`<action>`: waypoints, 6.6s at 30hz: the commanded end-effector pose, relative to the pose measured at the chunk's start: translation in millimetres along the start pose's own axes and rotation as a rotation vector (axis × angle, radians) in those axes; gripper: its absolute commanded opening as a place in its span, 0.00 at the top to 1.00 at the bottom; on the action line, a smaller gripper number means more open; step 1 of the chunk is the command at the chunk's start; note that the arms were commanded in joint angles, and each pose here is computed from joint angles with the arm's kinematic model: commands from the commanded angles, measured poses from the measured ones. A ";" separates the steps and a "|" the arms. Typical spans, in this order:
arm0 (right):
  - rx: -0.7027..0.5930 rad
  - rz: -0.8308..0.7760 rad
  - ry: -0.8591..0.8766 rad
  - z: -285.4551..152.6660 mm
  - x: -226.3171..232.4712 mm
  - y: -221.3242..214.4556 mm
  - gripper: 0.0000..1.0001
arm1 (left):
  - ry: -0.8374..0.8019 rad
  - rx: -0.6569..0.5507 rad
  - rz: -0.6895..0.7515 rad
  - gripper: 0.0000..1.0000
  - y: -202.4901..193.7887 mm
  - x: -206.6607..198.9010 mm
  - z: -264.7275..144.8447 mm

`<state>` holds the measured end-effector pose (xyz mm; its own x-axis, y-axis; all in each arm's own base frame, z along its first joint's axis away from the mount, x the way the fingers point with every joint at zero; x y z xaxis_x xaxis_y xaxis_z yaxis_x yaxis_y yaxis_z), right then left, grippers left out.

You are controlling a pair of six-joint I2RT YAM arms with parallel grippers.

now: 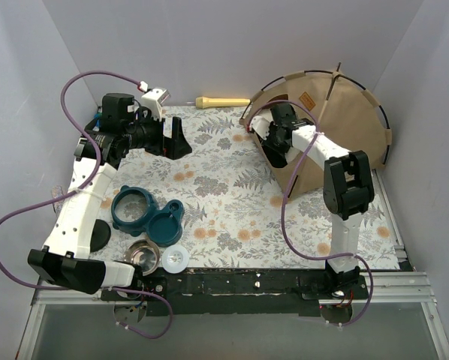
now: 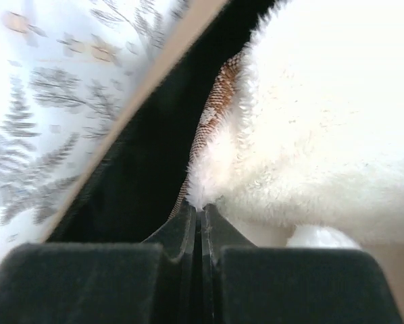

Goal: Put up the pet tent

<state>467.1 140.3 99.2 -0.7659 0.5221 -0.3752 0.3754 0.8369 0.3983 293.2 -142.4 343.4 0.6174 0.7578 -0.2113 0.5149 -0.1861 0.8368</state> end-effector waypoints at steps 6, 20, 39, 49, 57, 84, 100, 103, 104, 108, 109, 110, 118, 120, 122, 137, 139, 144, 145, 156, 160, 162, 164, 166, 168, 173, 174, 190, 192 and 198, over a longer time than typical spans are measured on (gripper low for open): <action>-0.223 0.131 0.209 -70.0 13.2 71.9 0.17 | -0.058 0.070 0.003 0.02 -8.9 -9.6 -10.1; -0.465 0.166 0.417 -223.4 82.5 75.3 0.18 | -0.146 0.397 0.174 0.02 -127.7 -23.9 -55.8; -0.328 0.265 0.580 -177.3 160.5 0.5 0.25 | -0.543 0.725 0.517 0.24 -255.3 -56.0 -31.5; -0.286 0.293 0.527 -171.6 146.1 -5.7 0.25 | -0.860 0.708 0.973 0.28 -272.9 -60.8 22.3; -0.295 0.286 0.501 -169.6 137.1 -4.9 0.24 | -1.134 0.736 1.059 0.29 -279.3 -61.5 48.0; -0.339 0.359 0.491 -190.3 129.4 -23.8 0.25 | -1.295 1.132 0.879 0.57 -351.7 -36.5 55.3; -0.344 0.356 0.470 -193.6 127.0 -28.6 0.25 | -1.158 0.977 0.828 1.00 -301.4 -61.4 96.5; -0.352 0.354 0.474 -194.7 125.6 -25.2 0.25 | -1.096 0.868 0.813 1.00 -267.2 -74.1 108.0; -0.350 0.355 0.474 -194.4 124.9 -25.1 0.25 | -1.079 0.836 0.809 1.00 -256.5 -76.9 110.6; -0.355 0.351 0.483 -193.5 124.1 -21.9 0.25 | -0.993 0.699 0.783 1.00 -206.6 -88.1 119.3; -0.357 0.354 0.490 -193.3 124.0 -21.0 0.26 | -0.968 0.661 0.756 1.00 -192.2 -89.7 119.9; -0.365 0.353 0.496 -194.9 124.0 -19.1 0.25 | -0.937 0.617 0.712 1.00 -175.4 -87.9 121.2; -0.413 0.364 0.564 -199.6 127.6 -6.1 0.26 | -0.619 0.420 0.334 1.00 -93.2 -18.3 78.6; -0.416 0.373 0.588 -198.8 127.9 -2.1 0.27 | -0.548 0.407 0.271 1.00 -93.9 -3.6 57.4; -0.419 0.380 0.613 -198.1 128.3 1.1 0.27 | -0.485 0.406 0.249 1.00 -101.0 5.4 37.3; -0.395 0.355 0.704 -188.7 145.1 18.6 0.28 | -0.341 0.666 0.198 1.00 -228.6 27.7 -5.6; -0.389 0.355 0.709 -189.3 146.5 18.4 0.29 | -0.330 0.665 0.197 1.00 -230.6 32.0 0.2; -0.380 0.352 0.704 -189.4 148.0 16.0 0.29 | -0.332 0.661 0.204 1.00 -234.6 38.6 11.1; -0.379 0.355 0.703 -189.3 147.8 16.1 0.29 | -0.333 0.655 0.211 1.00 -233.6 39.9 13.6; -0.371 0.354 0.697 -187.7 148.3 14.5 0.29 | -0.379 0.631 0.246 1.00 -193.8 47.3 20.3; -0.368 0.357 0.702 -186.3 149.1 14.4 0.29 | -0.327 0.623 0.292 1.00 -187.5 60.2 20.1; -0.370 0.356 0.700 -185.6 148.1 15.3 0.29 | -0.301 0.648 0.294 1.00 -194.0 71.5 20.3; -0.369 0.356 0.695 -185.1 147.0 15.9 0.29 | -0.285 0.666 0.287 1.00 -199.4 80.8 21.9; -0.367 0.358 0.696 -183.4 146.2 17.1 0.29 | -0.249 0.672 0.280 1.00 -202.1 91.0 23.7; -0.369 0.357 0.693 -183.6 145.2 18.0 0.29 | -0.231 0.675 0.283 1.00 -206.6 96.3 26.6; -0.367 0.356 0.686 -181.6 142.4 20.0 0.29 | -0.280 0.676 0.174 1.00 -227.6 85.6 35.7; -0.366 0.357 0.688 -181.1 142.4 20.3 0.29 | -0.291 0.676 0.146 1.00 -231.4 83.8 39.0; -0.354 0.350 0.664 -170.6 136.1 23.5 0.29 | -0.220 0.494 -0.020 1.00 -193.7 122.0 143.5; -0.351 0.350 0.652 -168.8 134.8 22.7 0.29 | -0.209 0.474 -0.010 1.00 -188.4 121.7 159.2; -0.352 0.355 0.653 -166.0 132.4 26.5 0.29 | -0.197 0.425 0.007 0.96 -165.7 120.7 197.2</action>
<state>275.3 196.5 184.2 -0.7990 0.4675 0.3783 0.5913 0.4963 0.6357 353.3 -130.9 81.7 0.6542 0.6069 -0.4514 0.7526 -0.4630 0.4682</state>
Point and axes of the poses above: each gripper's point midway between its finger pads, its own z axis out along the fingers, its own x axis along the line the jaws close on, y = z × x, the point moved 3 cm from there along -z, back along the fingers, and after that the axes turned 6 degrees about z, right-handed, at the moved point
